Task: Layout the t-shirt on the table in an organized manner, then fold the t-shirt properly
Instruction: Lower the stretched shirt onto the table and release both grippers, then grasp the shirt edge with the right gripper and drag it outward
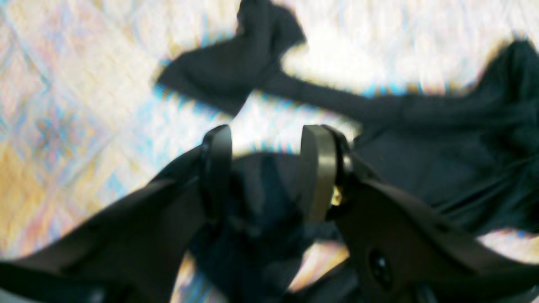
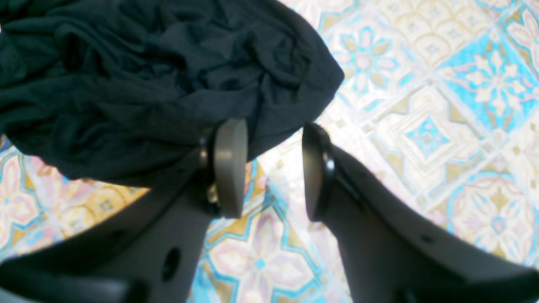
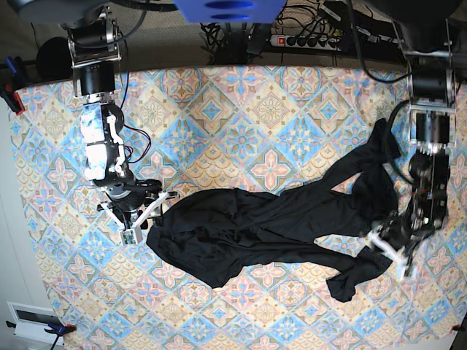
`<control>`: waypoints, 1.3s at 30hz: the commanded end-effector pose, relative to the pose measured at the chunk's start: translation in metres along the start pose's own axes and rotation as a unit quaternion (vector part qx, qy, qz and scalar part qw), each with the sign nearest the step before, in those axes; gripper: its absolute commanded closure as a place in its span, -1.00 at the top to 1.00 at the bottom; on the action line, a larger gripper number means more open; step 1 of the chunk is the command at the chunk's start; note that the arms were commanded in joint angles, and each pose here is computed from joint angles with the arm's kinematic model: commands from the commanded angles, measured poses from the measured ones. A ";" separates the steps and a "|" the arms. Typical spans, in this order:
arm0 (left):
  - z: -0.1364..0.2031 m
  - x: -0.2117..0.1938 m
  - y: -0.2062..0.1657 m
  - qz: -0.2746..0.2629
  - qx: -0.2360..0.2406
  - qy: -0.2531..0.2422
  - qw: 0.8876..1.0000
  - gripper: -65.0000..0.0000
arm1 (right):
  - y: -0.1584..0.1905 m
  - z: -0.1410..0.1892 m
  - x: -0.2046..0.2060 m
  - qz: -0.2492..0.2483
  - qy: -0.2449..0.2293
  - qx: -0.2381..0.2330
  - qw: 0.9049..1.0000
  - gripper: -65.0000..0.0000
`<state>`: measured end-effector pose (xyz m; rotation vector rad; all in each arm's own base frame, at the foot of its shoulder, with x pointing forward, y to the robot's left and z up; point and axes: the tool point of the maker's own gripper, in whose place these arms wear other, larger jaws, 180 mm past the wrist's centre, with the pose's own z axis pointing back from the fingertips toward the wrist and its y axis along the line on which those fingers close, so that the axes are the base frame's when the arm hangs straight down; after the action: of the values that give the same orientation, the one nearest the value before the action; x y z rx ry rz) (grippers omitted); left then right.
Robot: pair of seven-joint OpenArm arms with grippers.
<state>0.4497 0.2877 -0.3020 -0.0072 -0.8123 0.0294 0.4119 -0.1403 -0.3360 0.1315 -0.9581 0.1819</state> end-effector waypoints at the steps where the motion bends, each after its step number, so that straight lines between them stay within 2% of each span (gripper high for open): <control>1: 0.007 0.011 0.012 0.001 0.010 -0.020 1.000 -0.18 | -0.002 0.003 0.024 0.004 -0.033 0.000 0.999 -0.35; 5: 0.003 -0.027 0.025 0.017 0.021 -0.008 1.000 -0.18 | -0.002 0.003 0.024 0.004 -0.032 0.000 0.999 -0.35; 9: -0.005 -0.041 0.020 0.004 0.031 -0.021 0.999 -0.17 | 0.009 0.000 0.021 0.016 -0.027 0.012 0.999 -0.35; 12: -0.022 -0.063 0.016 0.016 0.040 0.004 0.999 -0.17 | 0.016 -0.001 0.020 0.022 -0.025 0.019 0.999 -0.35; 16: -0.045 -0.073 0.006 0.039 0.041 0.033 0.998 -0.18 | 0.020 -0.001 0.018 0.026 -0.023 0.024 0.999 -0.35; 18: -0.049 -0.069 0.000 0.046 0.037 0.026 0.998 -0.19 | 0.020 -0.001 0.018 0.026 -0.022 0.024 0.999 -0.36; 19: -0.050 -0.064 -0.001 0.047 0.036 0.012 0.998 -0.23 | 0.020 -0.001 0.018 0.026 -0.022 0.024 0.999 -0.36; 21: -0.049 -0.050 -0.001 0.049 0.035 -0.016 0.998 -0.45 | 0.020 -0.001 0.018 0.026 -0.022 0.024 0.999 -0.36; 24: -0.042 -0.009 0.009 0.066 0.041 -0.072 0.994 -0.99 | 0.020 -0.001 0.018 0.026 -0.022 0.024 0.999 -0.36; 26: -0.030 0.020 0.034 0.104 0.060 -0.107 0.987 -1.00 | 0.021 -0.001 0.016 0.026 -0.021 0.024 0.999 -0.36; 29: -0.003 0.066 0.077 0.162 0.089 -0.167 0.969 -0.99 | 0.023 0.000 -0.004 0.022 -0.002 0.026 0.999 -0.36; 31: 0.013 0.095 0.091 0.166 0.097 -0.196 0.962 -1.00 | 0.025 0.001 -0.016 0.020 0.008 0.028 0.999 -0.36; 34: 0.025 0.123 0.111 0.173 0.112 -0.214 0.955 -1.00 | 0.031 0.001 -0.020 0.025 0.014 0.034 0.999 -0.35; 39: 0.045 0.161 0.153 0.166 0.169 -0.260 0.936 -0.99 | 0.053 -0.001 -0.029 0.046 0.026 0.059 0.997 -0.35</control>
<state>0.5249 0.4209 -0.1996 0.1424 -1.2219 0.4824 0.3767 -0.0886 -0.3725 0.1921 -0.8579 0.3244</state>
